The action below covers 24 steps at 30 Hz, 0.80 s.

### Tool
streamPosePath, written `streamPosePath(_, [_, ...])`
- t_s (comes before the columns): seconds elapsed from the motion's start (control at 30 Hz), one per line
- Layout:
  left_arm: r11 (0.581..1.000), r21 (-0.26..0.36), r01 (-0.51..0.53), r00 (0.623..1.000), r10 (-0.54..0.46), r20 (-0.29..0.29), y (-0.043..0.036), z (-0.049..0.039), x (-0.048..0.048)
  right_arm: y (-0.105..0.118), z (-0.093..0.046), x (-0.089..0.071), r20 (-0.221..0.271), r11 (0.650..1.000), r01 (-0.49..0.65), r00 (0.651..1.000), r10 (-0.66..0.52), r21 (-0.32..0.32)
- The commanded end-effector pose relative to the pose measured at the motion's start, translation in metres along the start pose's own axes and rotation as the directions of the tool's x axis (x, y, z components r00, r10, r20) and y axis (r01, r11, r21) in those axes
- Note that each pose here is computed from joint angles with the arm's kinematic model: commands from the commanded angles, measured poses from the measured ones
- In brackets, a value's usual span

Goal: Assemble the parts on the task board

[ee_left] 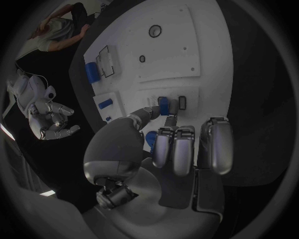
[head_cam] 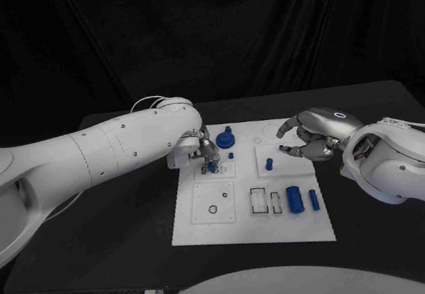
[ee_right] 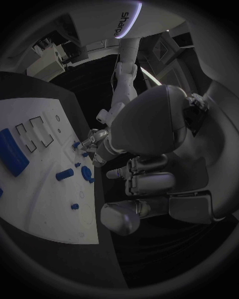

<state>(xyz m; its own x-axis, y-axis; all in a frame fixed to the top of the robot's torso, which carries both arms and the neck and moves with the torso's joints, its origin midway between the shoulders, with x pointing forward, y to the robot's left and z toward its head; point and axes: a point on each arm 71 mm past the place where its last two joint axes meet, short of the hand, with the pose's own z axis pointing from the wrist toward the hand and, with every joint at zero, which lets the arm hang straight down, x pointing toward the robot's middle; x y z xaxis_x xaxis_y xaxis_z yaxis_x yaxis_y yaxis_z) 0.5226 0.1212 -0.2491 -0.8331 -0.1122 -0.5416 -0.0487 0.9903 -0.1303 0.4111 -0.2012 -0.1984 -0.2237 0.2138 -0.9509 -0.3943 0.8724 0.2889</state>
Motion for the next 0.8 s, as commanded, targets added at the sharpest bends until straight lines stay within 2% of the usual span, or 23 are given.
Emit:
streamPosePath(0.03, [1.0,-0.015,0.005,1.0,-0.005,0.003,0.0008,0.0016,0.0023,-0.0016,-0.0001,0.001,-0.005,1.0,0.004,1.0,-0.004,0.013])
streamPosePath(0.33, [1.0,-0.005,0.006,1.0,-0.006,0.003,0.0007,0.0008,0.0033,-0.0027,0.0004,0.0015,-0.008,1.0,0.007,1.0,-0.006,0.018])
streamPosePath(0.63, [1.0,-0.006,0.027,0.999,-0.026,0.02,0.008,-0.0008,0.0029,-0.0042,0.0,0.0016,-0.011,1.0,0.008,1.0,-0.008,0.024])
streamPosePath(0.8, [1.0,0.001,0.031,0.999,-0.031,0.024,0.0087,-0.0029,0.0049,-0.0049,0.0,0.0019,-0.01,1.0,0.007,1.0,-0.007,0.03])
